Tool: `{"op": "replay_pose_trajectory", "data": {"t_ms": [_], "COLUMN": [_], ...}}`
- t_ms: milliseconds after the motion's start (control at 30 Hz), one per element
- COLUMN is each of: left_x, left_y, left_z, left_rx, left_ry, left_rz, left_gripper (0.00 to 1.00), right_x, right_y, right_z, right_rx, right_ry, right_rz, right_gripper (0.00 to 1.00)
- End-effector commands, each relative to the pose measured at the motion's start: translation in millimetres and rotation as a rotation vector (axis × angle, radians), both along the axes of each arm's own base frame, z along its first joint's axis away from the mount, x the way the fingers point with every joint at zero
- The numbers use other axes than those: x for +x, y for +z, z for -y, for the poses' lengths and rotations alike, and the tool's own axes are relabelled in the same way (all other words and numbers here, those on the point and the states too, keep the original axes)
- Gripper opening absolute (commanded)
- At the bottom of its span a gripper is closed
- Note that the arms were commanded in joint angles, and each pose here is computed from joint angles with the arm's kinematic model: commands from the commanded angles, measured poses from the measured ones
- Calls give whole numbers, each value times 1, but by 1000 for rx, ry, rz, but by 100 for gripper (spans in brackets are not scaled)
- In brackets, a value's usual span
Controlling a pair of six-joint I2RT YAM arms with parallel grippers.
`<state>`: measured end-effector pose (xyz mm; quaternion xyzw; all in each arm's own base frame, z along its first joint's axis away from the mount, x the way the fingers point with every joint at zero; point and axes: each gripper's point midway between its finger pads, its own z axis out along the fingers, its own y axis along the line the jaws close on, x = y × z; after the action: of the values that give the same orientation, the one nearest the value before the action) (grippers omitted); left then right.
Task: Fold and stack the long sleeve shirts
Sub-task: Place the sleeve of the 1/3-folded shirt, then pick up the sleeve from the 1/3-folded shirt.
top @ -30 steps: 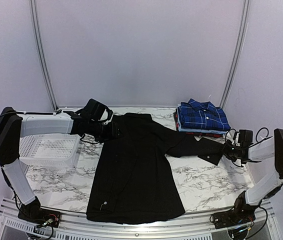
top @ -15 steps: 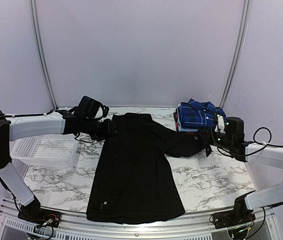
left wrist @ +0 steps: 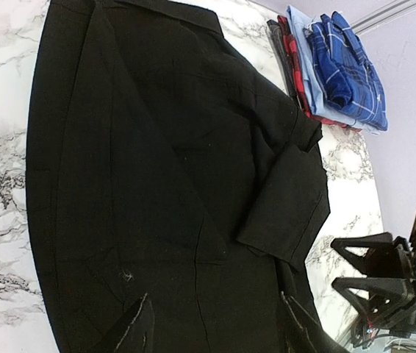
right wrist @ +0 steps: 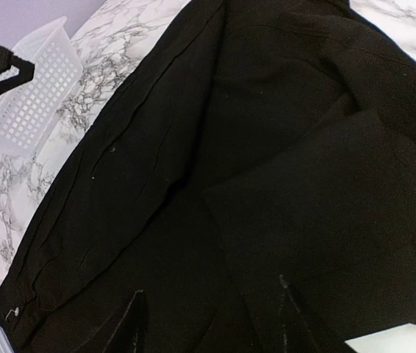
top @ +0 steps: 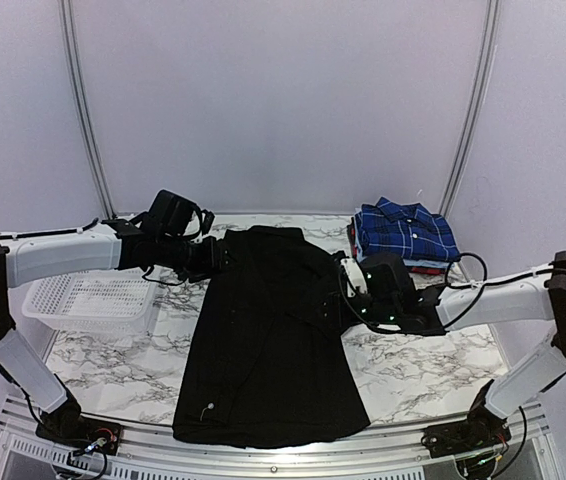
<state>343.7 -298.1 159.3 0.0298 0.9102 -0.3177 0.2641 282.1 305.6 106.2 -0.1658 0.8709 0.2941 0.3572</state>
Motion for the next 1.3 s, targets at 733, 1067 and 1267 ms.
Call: {"op": "replay_pose_trajectory", "data": {"t_ms": [733,1067,1267], "left_x": [-20,-21,-26], "left_y": [-3,-2,2], "left_z": [-1,3,10], "left_rx": [16,17,25], "left_ry": [-53,-66,-106], "left_rz": [-35,-35,-8], "left_gripper": [60,60,60], "right_x": [58,51,47], "right_y": [-31,-54,-49], "right_z": [82,82,75], "right_rx": [-3,-23,4], "right_ry": [-26,-19,12], "right_rz": [-69,-141,-172], "right_gripper": [56,50,34]}}
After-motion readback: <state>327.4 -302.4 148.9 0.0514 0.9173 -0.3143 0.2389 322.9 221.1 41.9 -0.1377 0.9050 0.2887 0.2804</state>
